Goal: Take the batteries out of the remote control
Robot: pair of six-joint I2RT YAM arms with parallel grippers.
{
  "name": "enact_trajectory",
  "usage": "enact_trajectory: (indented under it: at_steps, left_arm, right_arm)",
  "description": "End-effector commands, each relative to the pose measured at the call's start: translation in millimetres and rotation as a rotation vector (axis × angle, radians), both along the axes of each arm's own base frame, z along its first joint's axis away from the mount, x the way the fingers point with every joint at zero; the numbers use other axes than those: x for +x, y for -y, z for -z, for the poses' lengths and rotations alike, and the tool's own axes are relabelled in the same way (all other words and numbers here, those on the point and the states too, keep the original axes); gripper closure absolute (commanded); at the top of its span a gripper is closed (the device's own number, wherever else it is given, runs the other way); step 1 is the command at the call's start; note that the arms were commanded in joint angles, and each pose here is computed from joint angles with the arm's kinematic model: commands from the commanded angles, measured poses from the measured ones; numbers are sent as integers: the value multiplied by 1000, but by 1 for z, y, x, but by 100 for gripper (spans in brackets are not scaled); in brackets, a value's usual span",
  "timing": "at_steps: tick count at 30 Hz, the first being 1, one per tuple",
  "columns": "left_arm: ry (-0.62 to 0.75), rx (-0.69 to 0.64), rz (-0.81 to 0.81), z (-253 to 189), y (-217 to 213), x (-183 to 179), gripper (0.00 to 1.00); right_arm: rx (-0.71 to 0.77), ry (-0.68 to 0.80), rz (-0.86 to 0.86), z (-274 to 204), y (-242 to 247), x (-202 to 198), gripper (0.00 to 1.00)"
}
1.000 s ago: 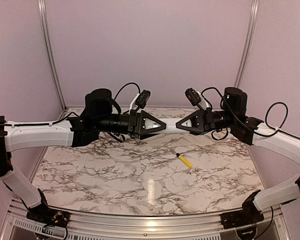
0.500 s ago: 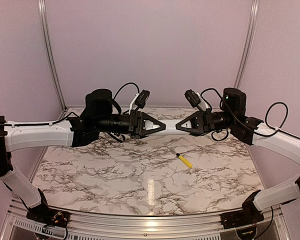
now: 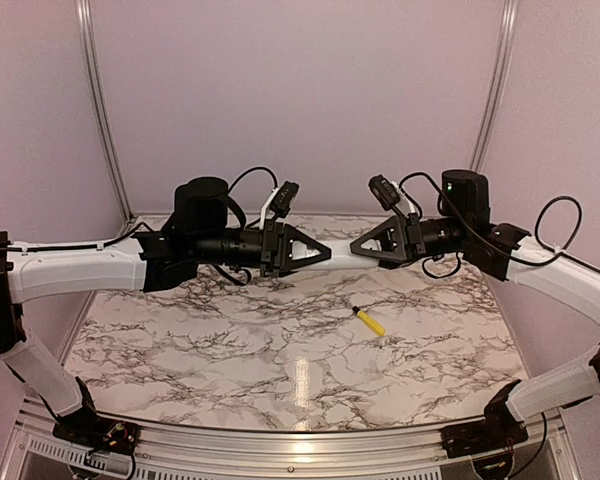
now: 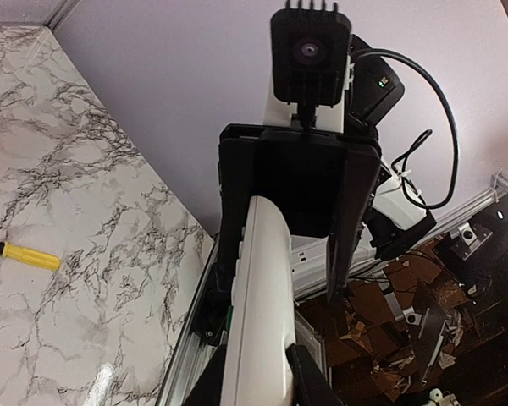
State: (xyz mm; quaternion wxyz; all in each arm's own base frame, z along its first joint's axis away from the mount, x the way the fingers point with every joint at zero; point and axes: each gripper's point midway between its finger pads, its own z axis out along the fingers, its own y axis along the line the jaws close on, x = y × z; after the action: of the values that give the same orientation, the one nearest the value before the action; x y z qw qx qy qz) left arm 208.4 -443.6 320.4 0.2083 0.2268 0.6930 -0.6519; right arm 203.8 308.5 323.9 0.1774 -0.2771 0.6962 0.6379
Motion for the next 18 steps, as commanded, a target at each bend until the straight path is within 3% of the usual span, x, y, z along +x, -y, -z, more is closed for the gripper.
enact_trajectory:
  at_steps: [1, 4, 10, 18]
  left_arm:
    - [-23, 86, -104, 15, -5, 17, 100]
    - [-3, 100, -140, 14, -9, 22, 100]
    - [17, 120, -111, 15, -8, 18, 100]
    - [46, 147, -164, 18, -14, 24, 100]
  right_arm:
    - [-50, 64, 63, -7, -1, 9, 40]
    - [-90, 82, 106, -4, 2, 16, 21]
    - [-171, 120, 241, -8, 19, 38, 6]
    - [-242, 152, 472, -22, 61, 62, 1]
